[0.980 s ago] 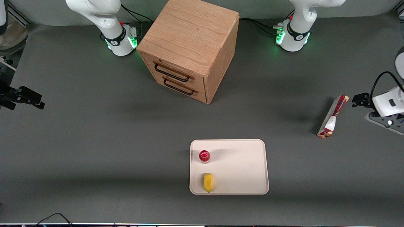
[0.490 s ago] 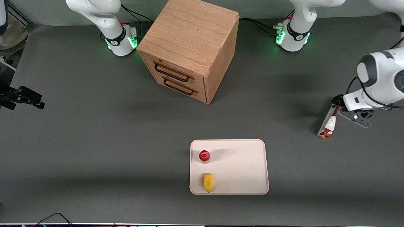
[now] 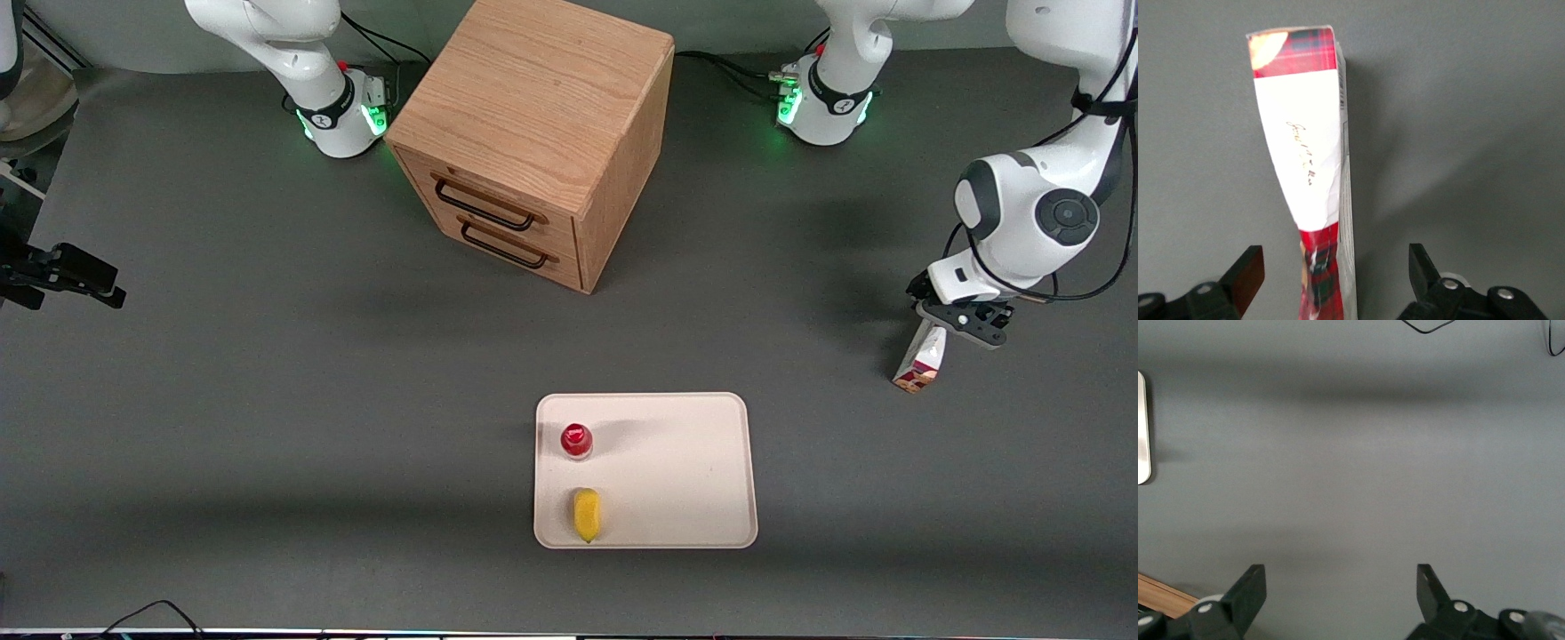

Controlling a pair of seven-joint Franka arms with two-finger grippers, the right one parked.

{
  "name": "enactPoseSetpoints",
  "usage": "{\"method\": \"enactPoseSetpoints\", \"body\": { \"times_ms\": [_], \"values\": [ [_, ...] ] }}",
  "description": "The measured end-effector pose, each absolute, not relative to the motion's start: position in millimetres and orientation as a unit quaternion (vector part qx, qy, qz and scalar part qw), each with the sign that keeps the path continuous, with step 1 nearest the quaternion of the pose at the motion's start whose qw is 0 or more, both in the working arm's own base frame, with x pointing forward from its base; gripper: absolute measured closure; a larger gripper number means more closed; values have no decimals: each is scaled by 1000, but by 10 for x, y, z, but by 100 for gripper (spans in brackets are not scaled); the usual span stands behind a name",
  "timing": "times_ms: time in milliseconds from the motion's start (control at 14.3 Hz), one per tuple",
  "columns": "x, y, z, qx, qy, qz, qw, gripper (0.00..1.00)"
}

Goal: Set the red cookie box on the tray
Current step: 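Lower the open left gripper over the red-and-white cookie box, then close the left gripper on the cookie box and lift it upright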

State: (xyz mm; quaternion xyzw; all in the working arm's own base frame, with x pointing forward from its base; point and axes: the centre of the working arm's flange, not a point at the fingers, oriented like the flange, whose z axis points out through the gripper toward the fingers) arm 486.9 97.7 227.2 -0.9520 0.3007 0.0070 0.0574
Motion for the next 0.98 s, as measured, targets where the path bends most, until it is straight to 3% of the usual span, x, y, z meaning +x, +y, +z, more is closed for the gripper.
{"method": "enactPoseSetpoints", "body": {
  "times_ms": [70,210,560,770,980],
  "values": [
    [4871,981,2216,-952,302,7,60,13],
    [4879,986,2137,-951,304,4,65,41],
    [4909,989,2131,-950,306,-1,69,93],
    [5032,1001,2247,-950,306,-2,70,95],
    [5383,968,2717,-954,295,27,55,95]
  ]
}}
